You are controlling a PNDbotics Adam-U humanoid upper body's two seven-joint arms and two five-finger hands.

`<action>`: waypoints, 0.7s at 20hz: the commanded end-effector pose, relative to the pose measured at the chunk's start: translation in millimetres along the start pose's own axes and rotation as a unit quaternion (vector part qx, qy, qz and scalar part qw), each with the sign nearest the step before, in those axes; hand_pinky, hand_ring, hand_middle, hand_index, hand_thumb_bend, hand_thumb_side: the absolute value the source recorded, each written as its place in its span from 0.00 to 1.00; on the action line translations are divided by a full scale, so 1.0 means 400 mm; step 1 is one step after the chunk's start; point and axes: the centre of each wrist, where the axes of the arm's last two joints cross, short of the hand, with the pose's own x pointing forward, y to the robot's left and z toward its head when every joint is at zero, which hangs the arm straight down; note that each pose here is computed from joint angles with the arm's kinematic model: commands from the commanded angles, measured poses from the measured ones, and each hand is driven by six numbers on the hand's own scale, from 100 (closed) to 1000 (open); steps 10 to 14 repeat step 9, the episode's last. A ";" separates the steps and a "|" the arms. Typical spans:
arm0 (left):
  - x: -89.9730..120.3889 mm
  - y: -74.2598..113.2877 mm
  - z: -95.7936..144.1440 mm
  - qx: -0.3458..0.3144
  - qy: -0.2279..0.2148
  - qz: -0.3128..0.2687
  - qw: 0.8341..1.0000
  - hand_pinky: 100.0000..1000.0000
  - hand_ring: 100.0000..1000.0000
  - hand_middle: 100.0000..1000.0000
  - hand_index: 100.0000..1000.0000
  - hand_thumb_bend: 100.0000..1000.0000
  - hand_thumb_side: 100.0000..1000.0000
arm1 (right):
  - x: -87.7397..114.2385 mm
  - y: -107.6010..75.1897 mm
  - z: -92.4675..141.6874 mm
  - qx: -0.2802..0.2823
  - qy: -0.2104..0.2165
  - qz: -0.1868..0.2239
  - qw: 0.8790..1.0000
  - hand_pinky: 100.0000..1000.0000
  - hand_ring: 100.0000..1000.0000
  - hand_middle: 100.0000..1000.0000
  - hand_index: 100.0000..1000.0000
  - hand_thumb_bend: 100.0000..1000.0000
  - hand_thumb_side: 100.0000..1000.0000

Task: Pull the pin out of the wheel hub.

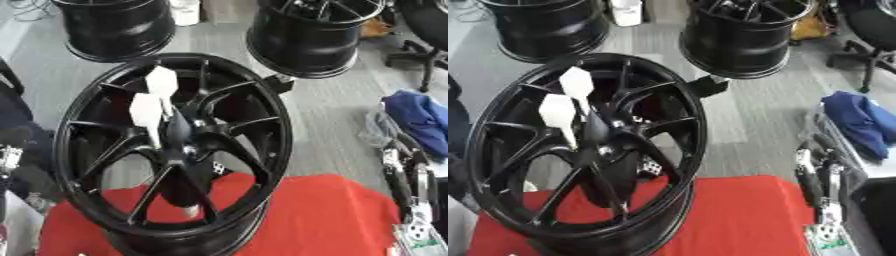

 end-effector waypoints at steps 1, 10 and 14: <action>0.015 0.001 -0.008 -0.005 -0.011 0.000 1.000 0.54 0.64 0.61 0.66 0.69 0.61 | 0.027 0.000 -0.017 0.002 -0.024 0.000 1.000 0.68 0.77 0.92 0.85 0.00 0.65; 0.014 0.001 -0.008 -0.003 -0.011 -0.001 1.000 0.54 0.64 0.62 0.66 0.69 0.61 | 0.029 0.005 -0.016 0.008 -0.025 0.001 1.000 0.67 0.77 0.92 0.85 0.00 0.66; 0.014 0.001 -0.008 -0.003 -0.011 -0.001 1.000 0.54 0.64 0.62 0.66 0.69 0.61 | 0.029 0.005 -0.016 0.008 -0.025 0.001 1.000 0.67 0.77 0.92 0.85 0.00 0.66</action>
